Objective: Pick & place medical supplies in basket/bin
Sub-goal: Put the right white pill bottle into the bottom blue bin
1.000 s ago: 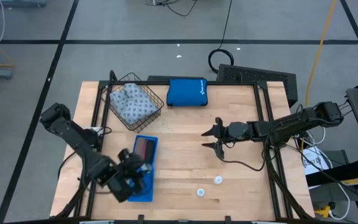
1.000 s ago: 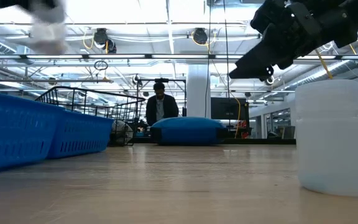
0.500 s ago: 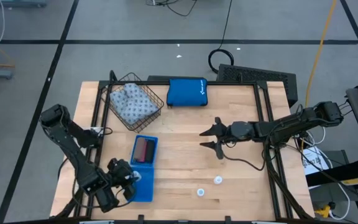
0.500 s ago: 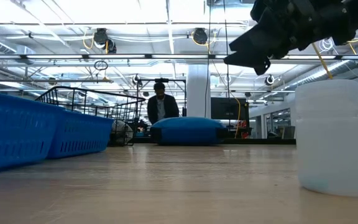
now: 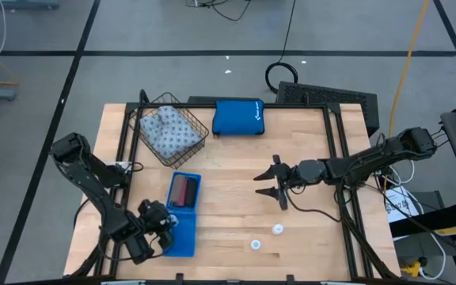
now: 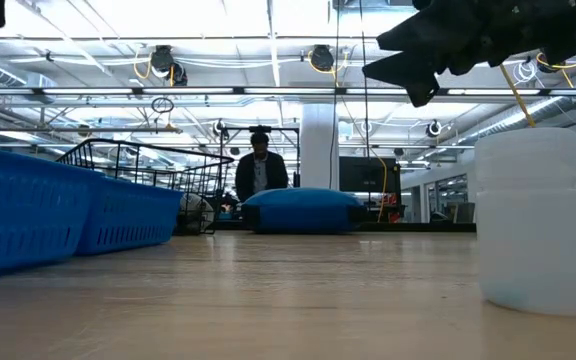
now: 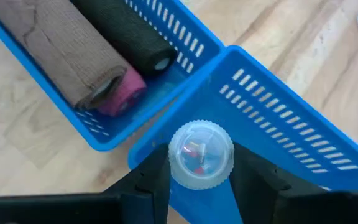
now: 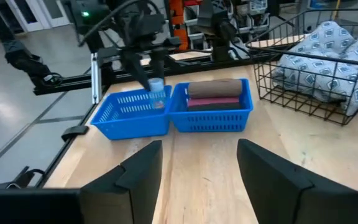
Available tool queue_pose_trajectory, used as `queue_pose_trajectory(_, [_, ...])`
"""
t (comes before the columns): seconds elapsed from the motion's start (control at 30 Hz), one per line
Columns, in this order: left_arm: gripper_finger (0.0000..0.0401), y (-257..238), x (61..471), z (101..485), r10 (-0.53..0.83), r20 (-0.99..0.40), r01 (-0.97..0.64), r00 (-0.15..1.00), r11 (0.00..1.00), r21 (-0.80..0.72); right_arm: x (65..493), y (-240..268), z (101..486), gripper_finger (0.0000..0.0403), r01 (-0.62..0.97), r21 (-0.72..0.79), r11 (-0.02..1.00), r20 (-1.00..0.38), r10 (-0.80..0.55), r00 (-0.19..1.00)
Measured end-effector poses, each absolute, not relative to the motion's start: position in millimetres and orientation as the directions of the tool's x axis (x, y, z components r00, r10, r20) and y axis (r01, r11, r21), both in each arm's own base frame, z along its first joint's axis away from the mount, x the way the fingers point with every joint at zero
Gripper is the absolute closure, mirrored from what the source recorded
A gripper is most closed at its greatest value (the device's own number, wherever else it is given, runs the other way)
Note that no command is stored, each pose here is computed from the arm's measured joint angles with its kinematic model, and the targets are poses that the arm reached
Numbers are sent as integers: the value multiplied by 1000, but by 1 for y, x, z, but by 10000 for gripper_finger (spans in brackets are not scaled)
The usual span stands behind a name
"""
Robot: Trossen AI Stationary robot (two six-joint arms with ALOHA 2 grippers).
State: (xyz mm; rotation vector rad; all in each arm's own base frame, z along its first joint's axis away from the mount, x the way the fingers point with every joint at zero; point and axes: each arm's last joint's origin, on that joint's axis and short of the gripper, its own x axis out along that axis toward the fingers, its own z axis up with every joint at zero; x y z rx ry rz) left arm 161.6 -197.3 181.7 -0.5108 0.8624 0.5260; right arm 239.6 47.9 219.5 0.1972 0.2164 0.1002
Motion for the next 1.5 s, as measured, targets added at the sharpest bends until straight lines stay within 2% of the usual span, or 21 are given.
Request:
queue_pose_trajectory(0.53, [263, -189, 158, 164, 234, -816, -622, 529, 761, -185, 238, 55, 219, 207, -64, 193, 979, -211, 105, 972])
queue_pose_trajectory(0.93, [207, -187, 166, 164, 189, -841, -619, 506, 759, -202, 238, 55, 218, 207, -63, 189, 980, -218, 104, 970])
queue_pose_trajectory(1.5, [220, -185, 165, 166, 182, -851, -613, 493, 767, -192, 237, 55, 217, 207, -64, 187, 980, -233, 107, 967])
